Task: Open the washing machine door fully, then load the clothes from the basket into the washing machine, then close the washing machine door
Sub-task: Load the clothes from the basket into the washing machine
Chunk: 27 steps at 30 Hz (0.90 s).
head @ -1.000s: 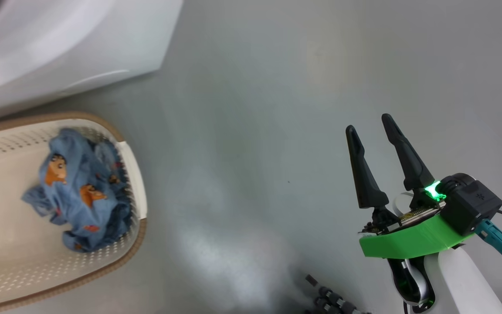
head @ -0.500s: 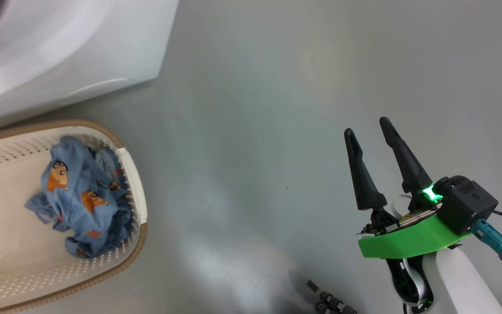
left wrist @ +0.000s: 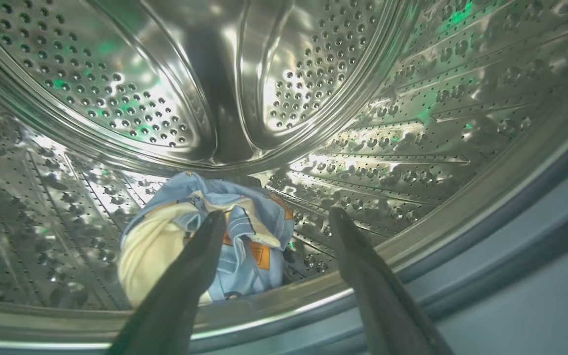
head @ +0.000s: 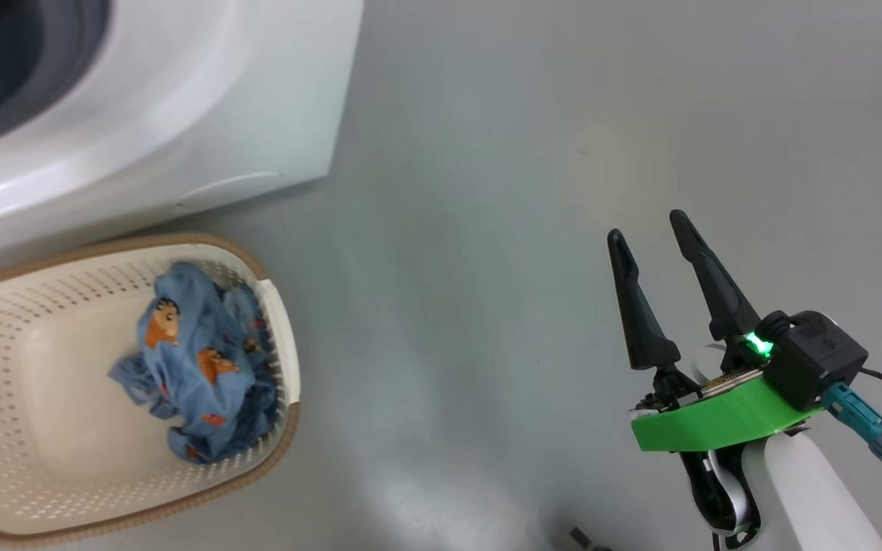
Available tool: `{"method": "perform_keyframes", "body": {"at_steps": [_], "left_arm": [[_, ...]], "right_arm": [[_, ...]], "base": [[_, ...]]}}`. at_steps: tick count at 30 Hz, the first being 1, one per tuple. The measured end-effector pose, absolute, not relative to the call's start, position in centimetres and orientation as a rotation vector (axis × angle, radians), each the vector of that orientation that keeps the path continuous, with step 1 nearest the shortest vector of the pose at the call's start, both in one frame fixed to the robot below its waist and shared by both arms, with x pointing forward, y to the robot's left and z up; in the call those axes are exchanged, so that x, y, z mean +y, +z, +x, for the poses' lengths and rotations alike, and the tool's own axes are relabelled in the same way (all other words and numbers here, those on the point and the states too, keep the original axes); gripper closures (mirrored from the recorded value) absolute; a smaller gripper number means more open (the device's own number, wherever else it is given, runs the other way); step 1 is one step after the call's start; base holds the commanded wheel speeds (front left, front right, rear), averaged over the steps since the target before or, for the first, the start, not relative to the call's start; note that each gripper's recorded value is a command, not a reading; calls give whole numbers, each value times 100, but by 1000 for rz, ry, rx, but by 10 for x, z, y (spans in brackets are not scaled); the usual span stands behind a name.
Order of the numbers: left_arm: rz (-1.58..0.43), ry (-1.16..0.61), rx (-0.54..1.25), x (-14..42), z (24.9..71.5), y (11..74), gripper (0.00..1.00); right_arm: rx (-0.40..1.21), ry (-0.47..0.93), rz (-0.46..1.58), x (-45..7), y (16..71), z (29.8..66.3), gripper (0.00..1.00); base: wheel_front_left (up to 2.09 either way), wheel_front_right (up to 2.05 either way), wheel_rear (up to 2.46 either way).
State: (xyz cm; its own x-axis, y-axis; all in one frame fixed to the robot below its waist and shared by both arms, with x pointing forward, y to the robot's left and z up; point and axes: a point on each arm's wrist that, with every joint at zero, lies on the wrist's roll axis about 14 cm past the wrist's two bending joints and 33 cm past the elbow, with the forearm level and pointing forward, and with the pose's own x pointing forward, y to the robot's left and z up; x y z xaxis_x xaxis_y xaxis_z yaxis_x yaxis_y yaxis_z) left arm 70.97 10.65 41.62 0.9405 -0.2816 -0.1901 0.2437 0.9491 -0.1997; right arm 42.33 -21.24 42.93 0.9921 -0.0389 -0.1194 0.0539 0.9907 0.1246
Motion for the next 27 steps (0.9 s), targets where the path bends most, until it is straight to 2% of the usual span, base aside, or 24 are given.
{"method": "perform_keyframes", "body": {"at_steps": [15, 27], "left_arm": [[-208, -316, 143, 124, 623, 448, 0], [-215, -261, 64, 150, 544, 481, 0]], "right_arm": [[28, 2, 132, -206, 465, 422, 0], [-53, 57, 148, -203, 500, 413, 0]], "base": [[0, 0, 0], [0, 0, 0]]}}
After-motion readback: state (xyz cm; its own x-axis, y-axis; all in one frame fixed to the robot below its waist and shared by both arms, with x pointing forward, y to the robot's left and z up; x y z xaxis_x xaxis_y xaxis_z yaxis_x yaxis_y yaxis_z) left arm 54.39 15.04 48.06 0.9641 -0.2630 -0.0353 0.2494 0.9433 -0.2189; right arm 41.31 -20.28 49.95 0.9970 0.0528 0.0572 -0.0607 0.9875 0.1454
